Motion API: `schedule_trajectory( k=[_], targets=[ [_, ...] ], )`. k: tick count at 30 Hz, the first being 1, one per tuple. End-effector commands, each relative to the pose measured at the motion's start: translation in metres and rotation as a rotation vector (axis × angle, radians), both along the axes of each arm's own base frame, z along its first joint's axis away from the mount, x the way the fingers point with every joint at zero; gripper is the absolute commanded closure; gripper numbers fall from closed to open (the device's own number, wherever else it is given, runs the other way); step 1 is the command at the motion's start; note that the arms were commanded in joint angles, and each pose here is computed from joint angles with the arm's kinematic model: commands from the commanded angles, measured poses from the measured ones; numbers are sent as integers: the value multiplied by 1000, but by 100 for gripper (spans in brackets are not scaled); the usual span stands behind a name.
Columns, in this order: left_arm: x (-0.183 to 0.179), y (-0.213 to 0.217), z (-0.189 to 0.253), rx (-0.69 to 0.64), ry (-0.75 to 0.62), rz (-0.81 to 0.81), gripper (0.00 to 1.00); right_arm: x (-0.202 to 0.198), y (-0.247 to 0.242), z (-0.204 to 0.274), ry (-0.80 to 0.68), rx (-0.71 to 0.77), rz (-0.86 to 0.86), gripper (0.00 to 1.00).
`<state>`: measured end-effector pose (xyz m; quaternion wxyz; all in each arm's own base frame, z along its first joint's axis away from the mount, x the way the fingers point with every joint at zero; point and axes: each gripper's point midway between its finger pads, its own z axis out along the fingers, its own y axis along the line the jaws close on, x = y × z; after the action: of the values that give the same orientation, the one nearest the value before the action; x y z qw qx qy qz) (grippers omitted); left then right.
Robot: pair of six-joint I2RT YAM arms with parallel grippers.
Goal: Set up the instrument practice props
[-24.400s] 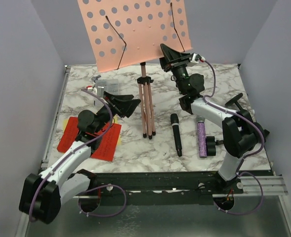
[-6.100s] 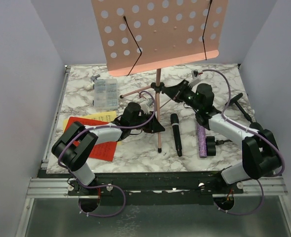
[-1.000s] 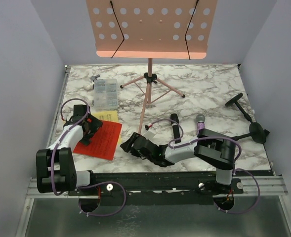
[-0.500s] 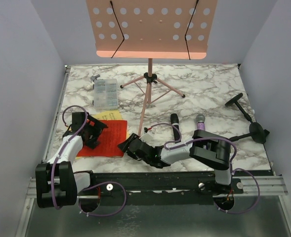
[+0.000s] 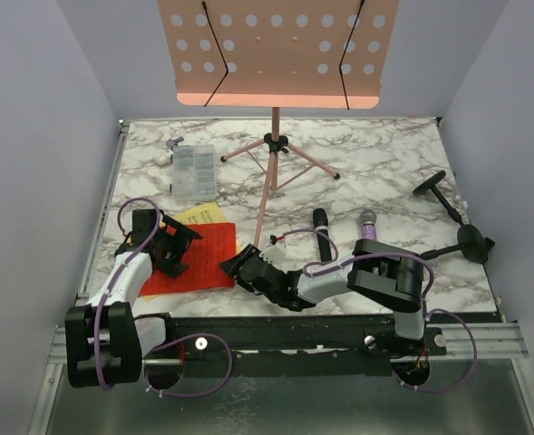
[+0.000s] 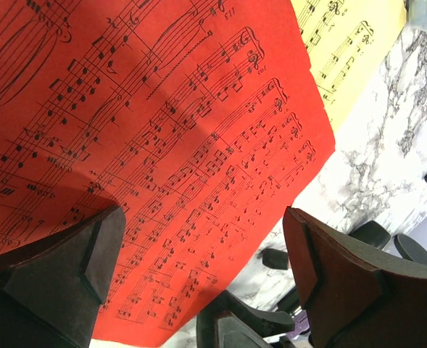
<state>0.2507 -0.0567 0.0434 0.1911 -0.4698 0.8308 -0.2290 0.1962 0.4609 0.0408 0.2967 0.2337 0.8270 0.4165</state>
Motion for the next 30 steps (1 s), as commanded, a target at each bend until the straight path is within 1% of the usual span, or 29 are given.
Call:
schedule_trajectory(
  k=[1,4,6,8,10,14,17,21,25,28,30],
  targets=[
    [-17,-6,-9,-20,66,-20,1,11,-18,3,-161,-65,23,42],
    [-15,-4,-7,-10,51,-14,1,4,-10,23,-244,6,104,56],
    [-13,-4,-3,-8,35,-21,1,1,-6,34,-278,66,129,71],
    [-9,-3,1,4,14,-28,1,2,-6,33,-289,74,129,82],
    [-5,0,8,24,-13,-38,1,5,-6,30,-290,55,115,85],
    [1,3,21,50,-72,-37,1,12,-6,25,-291,12,85,85],
    [0,2,25,48,-98,-37,1,11,-2,21,-280,42,87,78],
    [0,-2,29,41,-115,-60,1,10,5,22,-295,93,101,72],
    [-2,-1,19,40,-70,-45,1,15,4,22,-309,90,108,67],
    [-7,-4,6,19,-21,-44,1,15,2,14,-289,65,108,62],
    [-10,-6,0,14,0,-52,1,12,3,10,-270,79,112,58]
  ],
)
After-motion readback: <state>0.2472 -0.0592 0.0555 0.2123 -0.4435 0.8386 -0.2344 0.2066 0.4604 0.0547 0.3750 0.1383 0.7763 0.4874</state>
